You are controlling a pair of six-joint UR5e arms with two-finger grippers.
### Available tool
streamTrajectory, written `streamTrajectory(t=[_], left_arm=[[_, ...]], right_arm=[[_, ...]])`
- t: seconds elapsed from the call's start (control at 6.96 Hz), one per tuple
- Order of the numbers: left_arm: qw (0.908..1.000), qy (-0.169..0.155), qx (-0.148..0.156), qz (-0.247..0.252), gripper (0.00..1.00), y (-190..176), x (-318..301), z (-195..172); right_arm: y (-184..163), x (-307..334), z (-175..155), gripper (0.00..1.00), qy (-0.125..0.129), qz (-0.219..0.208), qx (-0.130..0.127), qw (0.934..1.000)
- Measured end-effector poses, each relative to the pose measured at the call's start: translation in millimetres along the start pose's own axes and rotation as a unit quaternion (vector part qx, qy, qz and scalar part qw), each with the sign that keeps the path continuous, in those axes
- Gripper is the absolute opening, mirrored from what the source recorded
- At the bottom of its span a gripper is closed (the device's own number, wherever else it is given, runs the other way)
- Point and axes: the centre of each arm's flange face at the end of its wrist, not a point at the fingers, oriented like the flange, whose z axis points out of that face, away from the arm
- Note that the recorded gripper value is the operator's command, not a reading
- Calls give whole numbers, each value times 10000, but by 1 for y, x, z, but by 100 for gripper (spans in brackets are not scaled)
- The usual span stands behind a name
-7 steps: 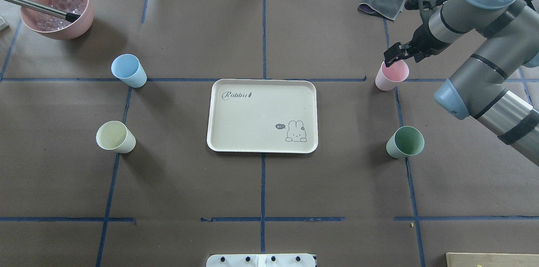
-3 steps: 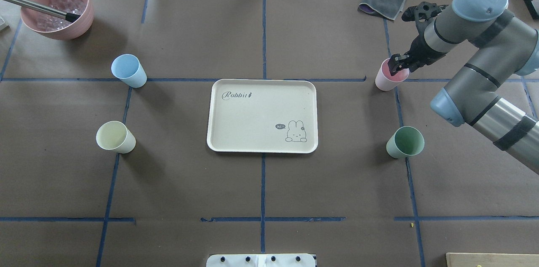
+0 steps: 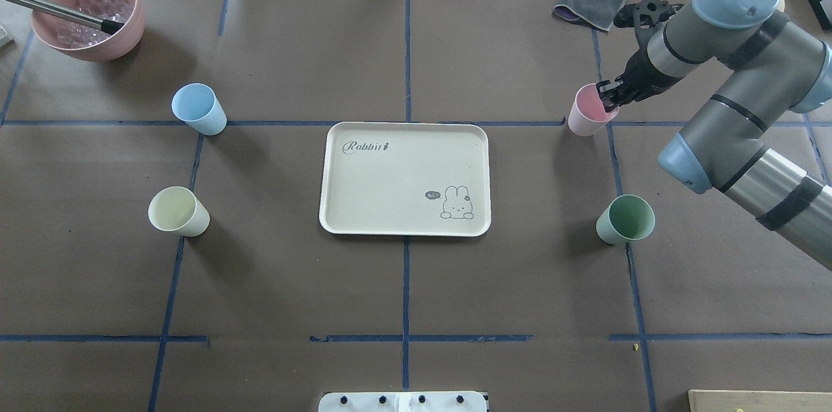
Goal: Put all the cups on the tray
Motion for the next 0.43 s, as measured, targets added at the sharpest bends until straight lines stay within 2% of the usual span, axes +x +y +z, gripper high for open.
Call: streamTrajectory(t=[0.43], left_arm=[[10000, 2, -5, 4, 100, 0, 0, 1]], right_arm=[[-10, -115, -14, 0, -420, 811, 6, 9958]])
